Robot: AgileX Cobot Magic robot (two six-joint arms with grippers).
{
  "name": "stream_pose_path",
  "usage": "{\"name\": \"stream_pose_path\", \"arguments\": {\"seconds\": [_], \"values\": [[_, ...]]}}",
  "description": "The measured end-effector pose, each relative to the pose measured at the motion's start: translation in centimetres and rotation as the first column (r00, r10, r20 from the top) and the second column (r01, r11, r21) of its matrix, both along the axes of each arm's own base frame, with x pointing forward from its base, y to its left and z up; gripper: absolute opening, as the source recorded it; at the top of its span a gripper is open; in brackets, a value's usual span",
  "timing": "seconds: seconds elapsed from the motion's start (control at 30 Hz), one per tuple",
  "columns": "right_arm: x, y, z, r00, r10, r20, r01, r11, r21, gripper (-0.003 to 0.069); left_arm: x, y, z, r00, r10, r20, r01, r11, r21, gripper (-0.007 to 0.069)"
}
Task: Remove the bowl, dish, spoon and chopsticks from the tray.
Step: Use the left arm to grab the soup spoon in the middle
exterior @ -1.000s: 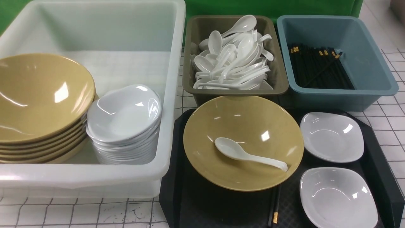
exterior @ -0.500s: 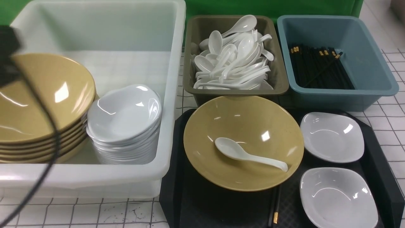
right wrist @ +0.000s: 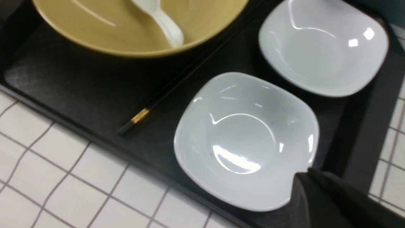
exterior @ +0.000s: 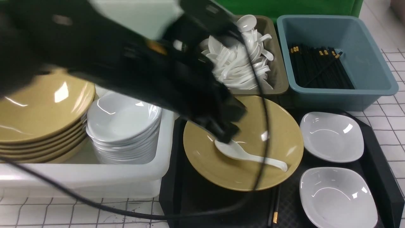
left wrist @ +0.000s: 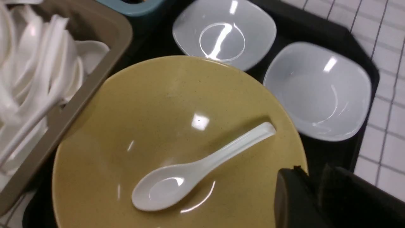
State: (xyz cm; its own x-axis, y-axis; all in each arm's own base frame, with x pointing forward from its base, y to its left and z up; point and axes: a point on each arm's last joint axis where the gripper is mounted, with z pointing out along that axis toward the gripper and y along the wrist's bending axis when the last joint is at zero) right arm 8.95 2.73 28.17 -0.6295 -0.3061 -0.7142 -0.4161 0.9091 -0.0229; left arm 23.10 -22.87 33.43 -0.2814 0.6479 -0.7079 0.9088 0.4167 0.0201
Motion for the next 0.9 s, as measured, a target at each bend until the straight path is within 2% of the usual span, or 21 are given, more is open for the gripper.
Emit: {"name": "stream_pose_path", "arguments": {"seconds": [0.1,0.13,0.23,0.33,0.43,0.53,0.63,0.7,0.83,0.9], "values": [[0.0,0.0,-0.3,1.0,0.009,-0.002,-0.009,1.0,-0.005,0.0038,0.5,-2.4,-2.5,0.994,-0.097,0.047,0.09,0.988,0.124,0.0218],[0.0,0.0,-0.4,1.0,0.012,-0.004,-0.012,1.0,-0.007,0.0038,0.6,-3.2,-3.4,0.987,-0.142,0.076,0.127,0.976,0.178,0.0285],[0.1,0.0,-0.9,1.0,0.012,0.002,-0.012,1.0,-0.008,0.0038,1.4,-4.6,-6.4,0.966,-0.23,0.115,0.188,0.936,0.297,0.0402],[0.2,0.1,-1.3,1.0,0.01,0.003,-0.01,1.0,0.003,0.0038,2.2,-5.3,-8.3,0.96,-0.255,0.119,0.201,0.918,0.341,0.0445],[0.2,0.2,-2.0,1.0,0.002,-0.003,-0.002,1.0,0.025,0.0038,3.2,-6.0,-11.0,0.957,-0.265,0.114,0.205,0.903,0.377,0.0455],[0.3,0.2,-2.5,1.0,-0.007,-0.004,0.007,0.999,0.038,0.0038,3.9,-6.5,-12.9,0.953,-0.277,0.121,0.208,0.892,0.402,0.0433],[0.4,0.2,-2.9,1.0,-0.019,0.005,0.018,0.999,0.047,0.0038,4.3,-6.9,-14.9,0.958,-0.272,0.089,0.212,0.883,0.418,0.0379],[0.5,0.2,-2.9,1.0,-0.025,0.015,0.024,0.999,0.048,0.0038,4.5,-7.1,-15.0,0.963,-0.256,0.087,0.2,0.89,0.409,0.0321],[0.6,0.1,-2.9,0.999,-0.032,0.029,0.03,0.998,0.052,0.0038,4.9,-7.3,-14.9,0.976,-0.19,0.103,0.139,0.916,0.375,0.0109],[0.6,0.2,-2.9,0.999,-0.032,0.03,0.031,0.998,0.054,0.0039,5.4,-7.4,-14.6,0.974,-0.175,0.142,0.113,0.925,0.363,0.0046]]}}
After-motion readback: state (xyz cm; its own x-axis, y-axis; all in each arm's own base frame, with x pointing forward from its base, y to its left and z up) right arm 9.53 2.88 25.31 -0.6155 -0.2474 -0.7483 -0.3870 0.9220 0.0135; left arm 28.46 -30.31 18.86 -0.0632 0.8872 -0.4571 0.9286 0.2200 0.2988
